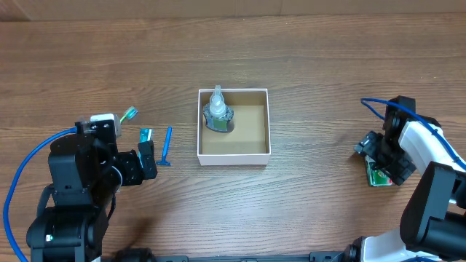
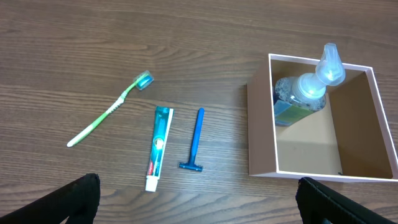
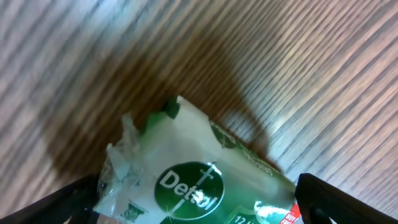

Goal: Pack container
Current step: 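Move the right gripper to the green Dettol soap bar and grasp it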

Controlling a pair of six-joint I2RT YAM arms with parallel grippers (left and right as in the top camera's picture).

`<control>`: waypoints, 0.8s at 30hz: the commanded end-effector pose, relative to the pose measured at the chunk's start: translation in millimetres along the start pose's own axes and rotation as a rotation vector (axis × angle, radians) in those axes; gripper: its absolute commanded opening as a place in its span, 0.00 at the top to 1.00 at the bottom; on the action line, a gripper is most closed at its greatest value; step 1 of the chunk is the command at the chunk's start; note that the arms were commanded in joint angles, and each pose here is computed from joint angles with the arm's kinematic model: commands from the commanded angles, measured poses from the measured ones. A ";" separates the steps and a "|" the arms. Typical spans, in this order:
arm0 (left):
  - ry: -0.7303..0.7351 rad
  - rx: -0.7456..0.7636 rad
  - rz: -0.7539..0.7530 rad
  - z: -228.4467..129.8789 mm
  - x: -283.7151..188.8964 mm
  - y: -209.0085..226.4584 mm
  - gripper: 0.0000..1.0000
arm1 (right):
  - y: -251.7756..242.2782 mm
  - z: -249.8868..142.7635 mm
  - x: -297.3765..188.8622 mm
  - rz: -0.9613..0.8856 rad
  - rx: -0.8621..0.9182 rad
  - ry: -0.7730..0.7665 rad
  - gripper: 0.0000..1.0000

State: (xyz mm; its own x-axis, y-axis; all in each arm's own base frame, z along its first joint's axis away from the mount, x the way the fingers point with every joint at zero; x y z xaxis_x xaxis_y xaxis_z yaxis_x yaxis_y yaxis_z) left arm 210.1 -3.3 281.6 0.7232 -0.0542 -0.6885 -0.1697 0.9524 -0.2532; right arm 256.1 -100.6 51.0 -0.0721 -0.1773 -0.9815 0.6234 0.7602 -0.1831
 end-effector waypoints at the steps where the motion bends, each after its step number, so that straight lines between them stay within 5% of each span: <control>1: -0.026 -0.012 0.000 6.8 -6.0 -0.8 0.00 | 3.0 -2.1 2.1 0.035 -0.096 0.015 0.00; 17: -0.034 -0.014 -0.003 8.3 -6.0 -1.4 0.00 | 8.9 -12.3 1.2 0.096 -0.267 0.064 0.00; 20: -0.034 -0.014 -0.003 8.4 -6.0 -1.4 0.00 | 10.2 -9.3 1.3 0.100 -0.265 0.049 0.11; 24: -0.034 -0.014 -0.003 8.4 -6.0 -1.4 0.00 | 10.0 -9.8 1.3 0.100 -0.265 0.052 0.47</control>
State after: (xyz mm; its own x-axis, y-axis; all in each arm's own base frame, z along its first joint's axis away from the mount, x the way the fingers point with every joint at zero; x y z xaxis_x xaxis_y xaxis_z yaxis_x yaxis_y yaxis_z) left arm 211.0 -3.3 282.5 0.7274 -0.0544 -0.6841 -0.1681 0.9523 -0.2546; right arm 256.0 -86.5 49.1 -0.0619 -0.0733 -0.9954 0.4018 0.9111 -0.0921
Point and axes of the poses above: each gripper's point midway between its finger pads, its own x axis out along the fingers, its own y axis along the line the jaws close on, z = x × y, the point moved 4 cm from there along -x, back along the fingers, and after that the axes turned 9 degrees about -x, right-handed, at the moved point
